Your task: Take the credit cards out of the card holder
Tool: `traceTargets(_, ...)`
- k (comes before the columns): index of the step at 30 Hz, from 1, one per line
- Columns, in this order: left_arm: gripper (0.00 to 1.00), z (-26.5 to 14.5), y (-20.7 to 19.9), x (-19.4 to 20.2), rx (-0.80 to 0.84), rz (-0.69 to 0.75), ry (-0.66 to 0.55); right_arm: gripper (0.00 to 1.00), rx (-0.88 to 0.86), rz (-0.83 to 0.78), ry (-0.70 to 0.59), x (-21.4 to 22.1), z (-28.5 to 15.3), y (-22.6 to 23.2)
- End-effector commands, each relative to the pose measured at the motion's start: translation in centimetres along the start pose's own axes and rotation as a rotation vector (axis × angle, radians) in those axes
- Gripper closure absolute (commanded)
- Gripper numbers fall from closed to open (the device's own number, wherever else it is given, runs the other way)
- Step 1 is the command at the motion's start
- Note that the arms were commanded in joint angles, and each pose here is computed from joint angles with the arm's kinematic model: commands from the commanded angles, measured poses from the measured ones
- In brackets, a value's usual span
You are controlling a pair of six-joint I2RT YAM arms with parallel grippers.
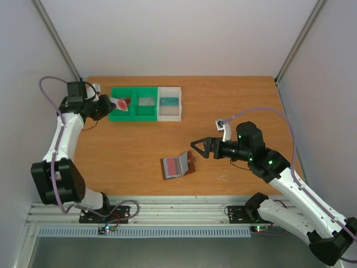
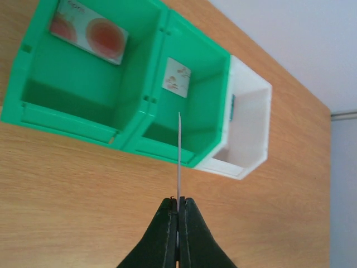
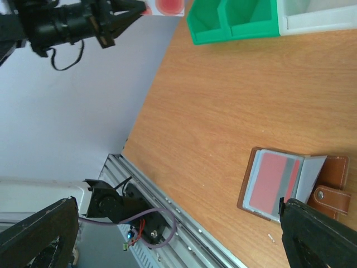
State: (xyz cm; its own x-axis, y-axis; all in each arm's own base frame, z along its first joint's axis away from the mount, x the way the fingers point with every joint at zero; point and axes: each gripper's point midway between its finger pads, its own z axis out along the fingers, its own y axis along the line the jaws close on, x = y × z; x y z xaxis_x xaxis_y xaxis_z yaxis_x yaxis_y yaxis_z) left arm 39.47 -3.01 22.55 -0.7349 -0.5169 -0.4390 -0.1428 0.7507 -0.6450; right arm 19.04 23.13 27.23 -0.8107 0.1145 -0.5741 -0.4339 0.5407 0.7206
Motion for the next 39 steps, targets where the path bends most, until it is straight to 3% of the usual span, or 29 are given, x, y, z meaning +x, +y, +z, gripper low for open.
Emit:
traceTargets(1,1.00,1.6,2.7,-1.5,-0.047,0.042,0.071,0.02,0.002,-0.058,-0.045,-1.5,-0.9,1.2)
traceTargets(7,1.00,5.0,4.3,-3.8,-0.072,0.053,0.140,0.02,0.041,-0.081,-0.056,-2.0,-1.0,0.8)
traceTargets(20,0.99,10.8,6.0,-8.1,-0.066,0.046,0.174,0.01,0.073,-0.073,-0.046,-3.3,0.2,0.7)
traceTargets(39,1.00,16.1,7.6,-10.4,-0.027,0.044,0.201,0.02,0.131,-0.061,-0.018,-4.0,2.7,-1.1)
